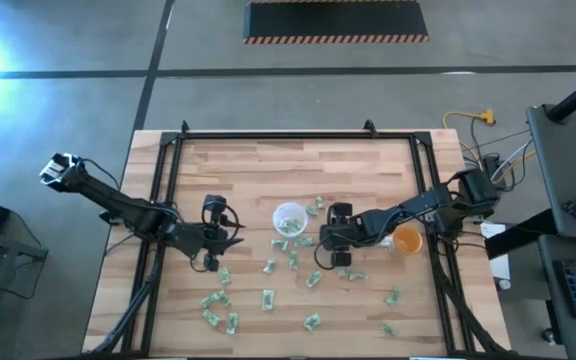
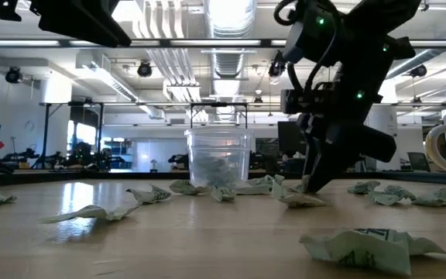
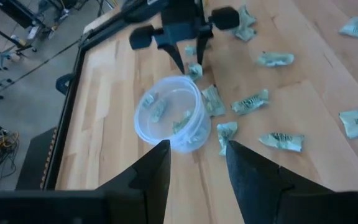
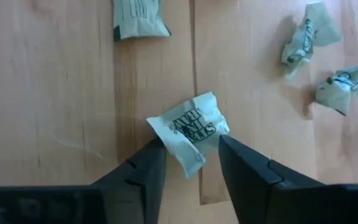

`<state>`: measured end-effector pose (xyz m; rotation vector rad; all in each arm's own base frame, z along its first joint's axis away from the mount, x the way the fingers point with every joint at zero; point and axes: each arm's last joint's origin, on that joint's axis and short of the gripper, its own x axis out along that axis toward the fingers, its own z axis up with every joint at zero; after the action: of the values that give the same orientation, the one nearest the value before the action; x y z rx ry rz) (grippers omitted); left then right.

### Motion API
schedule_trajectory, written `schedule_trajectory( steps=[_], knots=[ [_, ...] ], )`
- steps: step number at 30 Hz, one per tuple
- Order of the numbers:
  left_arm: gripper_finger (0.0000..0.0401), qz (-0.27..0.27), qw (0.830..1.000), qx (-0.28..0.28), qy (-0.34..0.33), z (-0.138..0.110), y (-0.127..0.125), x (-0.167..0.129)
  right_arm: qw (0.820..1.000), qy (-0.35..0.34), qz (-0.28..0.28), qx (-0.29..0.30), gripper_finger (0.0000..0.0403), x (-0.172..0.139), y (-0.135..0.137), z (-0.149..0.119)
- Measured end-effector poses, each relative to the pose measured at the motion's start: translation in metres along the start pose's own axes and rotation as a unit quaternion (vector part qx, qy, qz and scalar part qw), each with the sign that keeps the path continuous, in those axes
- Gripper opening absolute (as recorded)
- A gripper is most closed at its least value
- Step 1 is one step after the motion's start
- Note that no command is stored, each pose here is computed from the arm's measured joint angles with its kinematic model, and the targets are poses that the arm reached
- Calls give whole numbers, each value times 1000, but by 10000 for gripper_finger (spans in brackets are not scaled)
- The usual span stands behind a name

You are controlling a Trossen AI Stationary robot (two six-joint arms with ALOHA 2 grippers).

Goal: Pick and place Stevia / Truvia into bins
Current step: Put the light green stevia packet into the transparent container

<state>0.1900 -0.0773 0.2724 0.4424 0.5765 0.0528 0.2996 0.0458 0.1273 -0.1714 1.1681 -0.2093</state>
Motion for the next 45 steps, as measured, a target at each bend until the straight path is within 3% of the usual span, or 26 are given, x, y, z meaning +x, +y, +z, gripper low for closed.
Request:
schedule_trajectory(
  steps=[8,16,22,27,31,40,45],
  knots=[
    [140,-2,1000,-26,15,-3,0,0,999,-7,1,-47,19,-2,-2,6],
    [140,-2,999,-44,22,-5,-1,0,998,-14,-7,-58,9,-6,-10,10],
    [140,-7,995,-75,60,-13,-2,-1,993,-38,-109,-40,8,-29,-23,12],
    [140,-75,985,-113,104,-24,-10,2,980,-93,-174,-19,8,-46,-31,21],
    [140,-109,974,-143,137,-36,-18,8,976,-146,-155,-50,8,-49,-30,33],
    [140,-77,952,-190,228,-52,-25,16,967,-199,-119,-109,8,-52,-27,45],
    [140,-60,943,-195,264,-58,-29,23,959,-238,-64,-136,8,-54,-26,51]
  ],
)
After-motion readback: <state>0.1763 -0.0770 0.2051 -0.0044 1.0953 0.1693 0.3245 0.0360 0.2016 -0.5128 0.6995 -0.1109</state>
